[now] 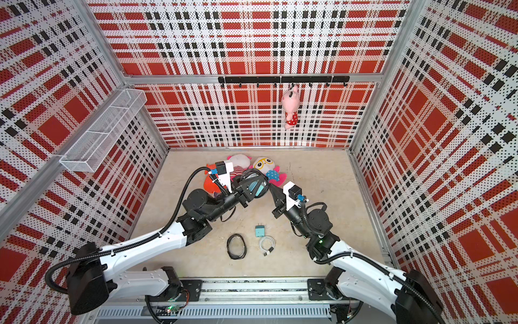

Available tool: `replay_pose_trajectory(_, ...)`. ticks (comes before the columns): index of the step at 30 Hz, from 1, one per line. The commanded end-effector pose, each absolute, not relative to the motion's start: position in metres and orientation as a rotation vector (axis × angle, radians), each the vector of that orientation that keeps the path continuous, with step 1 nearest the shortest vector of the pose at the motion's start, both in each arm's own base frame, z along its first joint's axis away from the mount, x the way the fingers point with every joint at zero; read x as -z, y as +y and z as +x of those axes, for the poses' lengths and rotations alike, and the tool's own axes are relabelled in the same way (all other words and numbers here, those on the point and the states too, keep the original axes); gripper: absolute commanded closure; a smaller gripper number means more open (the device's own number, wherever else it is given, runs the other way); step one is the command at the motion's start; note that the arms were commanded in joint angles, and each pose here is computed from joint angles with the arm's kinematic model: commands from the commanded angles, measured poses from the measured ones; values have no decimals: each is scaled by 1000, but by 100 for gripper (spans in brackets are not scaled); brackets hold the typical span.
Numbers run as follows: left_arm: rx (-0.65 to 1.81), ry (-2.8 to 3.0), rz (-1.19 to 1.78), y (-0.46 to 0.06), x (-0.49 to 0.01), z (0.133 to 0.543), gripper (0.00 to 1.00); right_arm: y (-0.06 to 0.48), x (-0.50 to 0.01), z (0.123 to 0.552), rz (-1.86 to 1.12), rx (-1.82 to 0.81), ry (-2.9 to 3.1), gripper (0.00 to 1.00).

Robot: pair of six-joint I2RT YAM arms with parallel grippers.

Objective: Pack away charging kits
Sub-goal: Zip the zipper on the storage bag.

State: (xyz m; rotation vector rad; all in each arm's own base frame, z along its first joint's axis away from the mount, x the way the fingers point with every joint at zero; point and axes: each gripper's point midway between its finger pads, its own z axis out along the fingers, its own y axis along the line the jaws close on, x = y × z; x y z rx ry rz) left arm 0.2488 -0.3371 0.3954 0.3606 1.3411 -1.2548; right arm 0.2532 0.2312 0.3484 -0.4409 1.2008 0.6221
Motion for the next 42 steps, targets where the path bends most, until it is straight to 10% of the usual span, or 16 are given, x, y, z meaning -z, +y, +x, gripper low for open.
replay_pose_trajectory(1,1226,1426,457,-355,-377,243,100,211,-376,267,-352,-537,1150,100)
replay_pose_trajectory(42,1093,1612,680,-386,-343,231,98,205,-430,251,-586,-481,933,100)
